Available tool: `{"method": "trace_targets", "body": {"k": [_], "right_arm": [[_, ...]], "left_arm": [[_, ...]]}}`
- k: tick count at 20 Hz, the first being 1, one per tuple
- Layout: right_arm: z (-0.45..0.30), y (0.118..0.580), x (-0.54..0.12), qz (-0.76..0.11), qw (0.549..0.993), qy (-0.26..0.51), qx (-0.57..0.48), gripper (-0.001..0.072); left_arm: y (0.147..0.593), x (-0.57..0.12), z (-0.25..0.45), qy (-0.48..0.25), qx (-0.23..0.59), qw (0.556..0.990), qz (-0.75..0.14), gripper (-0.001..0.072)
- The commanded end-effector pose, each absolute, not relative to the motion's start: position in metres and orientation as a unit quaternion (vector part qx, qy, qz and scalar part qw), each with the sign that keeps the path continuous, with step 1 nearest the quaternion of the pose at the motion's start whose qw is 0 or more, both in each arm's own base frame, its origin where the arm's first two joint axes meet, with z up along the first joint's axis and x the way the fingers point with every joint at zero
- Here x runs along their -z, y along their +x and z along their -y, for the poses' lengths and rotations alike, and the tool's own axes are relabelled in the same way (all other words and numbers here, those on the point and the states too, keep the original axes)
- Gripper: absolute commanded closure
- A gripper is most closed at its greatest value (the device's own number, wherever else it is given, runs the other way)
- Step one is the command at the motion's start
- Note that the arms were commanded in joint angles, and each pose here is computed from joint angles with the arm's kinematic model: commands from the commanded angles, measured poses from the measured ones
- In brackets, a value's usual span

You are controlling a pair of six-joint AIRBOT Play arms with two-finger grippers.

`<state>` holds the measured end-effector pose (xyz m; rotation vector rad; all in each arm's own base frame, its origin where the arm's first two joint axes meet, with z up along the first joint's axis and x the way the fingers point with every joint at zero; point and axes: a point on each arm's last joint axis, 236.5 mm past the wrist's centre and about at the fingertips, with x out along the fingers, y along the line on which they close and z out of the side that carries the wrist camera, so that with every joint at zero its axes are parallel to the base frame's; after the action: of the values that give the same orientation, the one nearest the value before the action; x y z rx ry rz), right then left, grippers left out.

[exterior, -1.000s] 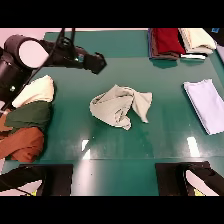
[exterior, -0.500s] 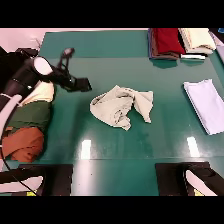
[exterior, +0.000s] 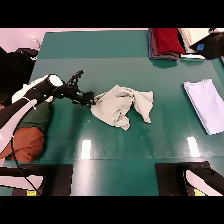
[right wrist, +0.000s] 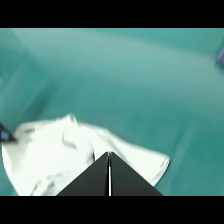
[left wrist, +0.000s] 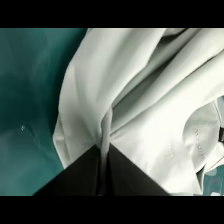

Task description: Fold the shirts.

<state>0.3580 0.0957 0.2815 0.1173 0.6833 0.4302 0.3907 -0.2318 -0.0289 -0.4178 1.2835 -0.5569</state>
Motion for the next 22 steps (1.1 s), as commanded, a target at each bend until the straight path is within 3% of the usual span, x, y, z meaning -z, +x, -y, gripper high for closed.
{"method": "trace_targets", "body": {"k": [1, 4, 6, 7, 13, 19, 21, 22], "right_arm": [[-0.088, 0.358, -0.207, -0.421, 0.884, 0.078, -0.186, 0.0694], [-0.076, 0.348, -0.107, -0.515, 0.839, 0.094, -0.149, 0.0672], [-0.078, 0.348, -0.047, -0.561, 0.808, 0.120, -0.137, 0.0246], [-0.079, 0.351, -0.023, -0.575, 0.797, 0.131, -0.130, 0.0224], [-0.108, 0.397, 0.056, -0.597, 0.755, 0.234, -0.138, 0.0225], [-0.124, 0.437, 0.078, -0.604, 0.745, 0.237, -0.152, 0.0234], [-0.141, 0.448, 0.077, -0.595, 0.755, 0.218, -0.169, 0.0351], [-0.149, 0.455, 0.075, -0.587, 0.762, 0.205, -0.180, 0.0461]], "left_arm": [[0.414, 0.002, 0.226, -0.182, 0.267, 0.766, -0.556, 0.0684], [0.434, -0.040, 0.221, -0.125, 0.295, 0.791, -0.521, 0.0684], [0.444, -0.058, 0.219, -0.104, 0.299, 0.806, -0.501, 0.0684], [0.447, -0.064, 0.218, -0.099, 0.299, 0.810, -0.495, 0.0684], [0.448, -0.065, 0.217, -0.095, 0.299, 0.811, -0.494, 0.0684], [0.448, -0.065, 0.218, -0.096, 0.299, 0.811, -0.493, 0.0683], [0.448, -0.065, 0.218, -0.096, 0.300, 0.810, -0.494, 0.0683], [0.447, -0.065, 0.218, -0.096, 0.300, 0.810, -0.495, 0.0684]]}}
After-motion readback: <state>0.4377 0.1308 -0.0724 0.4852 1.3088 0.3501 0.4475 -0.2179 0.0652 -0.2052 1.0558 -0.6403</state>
